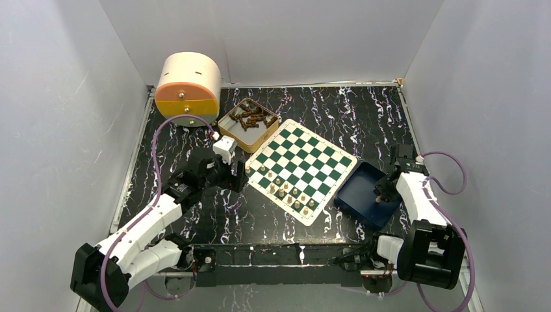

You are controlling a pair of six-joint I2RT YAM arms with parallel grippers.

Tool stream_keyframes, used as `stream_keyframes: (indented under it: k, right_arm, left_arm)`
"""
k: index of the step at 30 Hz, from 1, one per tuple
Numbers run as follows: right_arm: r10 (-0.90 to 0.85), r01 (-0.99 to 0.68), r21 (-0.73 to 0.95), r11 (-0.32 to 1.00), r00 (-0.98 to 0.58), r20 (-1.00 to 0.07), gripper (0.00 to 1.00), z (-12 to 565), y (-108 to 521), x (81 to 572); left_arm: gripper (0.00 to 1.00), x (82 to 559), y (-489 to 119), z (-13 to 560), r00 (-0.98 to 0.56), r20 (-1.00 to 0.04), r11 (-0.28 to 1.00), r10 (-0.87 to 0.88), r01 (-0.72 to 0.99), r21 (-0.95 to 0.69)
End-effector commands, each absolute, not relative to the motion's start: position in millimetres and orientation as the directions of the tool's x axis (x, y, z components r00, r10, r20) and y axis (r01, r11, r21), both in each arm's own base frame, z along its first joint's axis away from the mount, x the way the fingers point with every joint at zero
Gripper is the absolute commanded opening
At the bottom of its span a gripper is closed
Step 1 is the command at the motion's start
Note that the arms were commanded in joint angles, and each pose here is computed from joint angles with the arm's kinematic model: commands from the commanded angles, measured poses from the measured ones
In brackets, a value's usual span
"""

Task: Set up the chess pieces on the board
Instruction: Pick up the chess piece from the storage box.

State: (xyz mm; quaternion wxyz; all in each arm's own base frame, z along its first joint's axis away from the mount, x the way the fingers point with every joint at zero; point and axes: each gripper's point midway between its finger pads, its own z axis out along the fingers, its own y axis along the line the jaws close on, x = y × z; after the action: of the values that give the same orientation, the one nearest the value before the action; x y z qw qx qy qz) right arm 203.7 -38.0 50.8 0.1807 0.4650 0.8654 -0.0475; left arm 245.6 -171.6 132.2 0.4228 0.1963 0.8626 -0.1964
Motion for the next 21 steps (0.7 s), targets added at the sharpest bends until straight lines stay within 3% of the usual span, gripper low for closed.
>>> stream_keyframes:
  k: [1,9,21]
  right_arm:
    - [0.782,0.815,0.093,0.572,-0.507,-0.364,0.27,48.4,-38.9,205.2]
    - [0.764,0.785,0.137,0.604,-0.521,-0.380,0.15,59.2,-35.1,211.7]
    - [0.671,0.653,0.229,0.722,-0.579,-0.464,0.12,126.9,-24.7,239.8]
  left_arm:
    - [0.84,249.0,-168.7,145.6,-0.529,-0.831,0.853,0.172,0.502,-0.143]
    - [0.84,250.8,-162.4,145.2,-0.528,-0.831,0.869,0.176,0.480,-0.121]
    - [0.82,252.5,-158.6,146.1,-0.536,-0.826,0.882,0.175,0.459,-0.111]
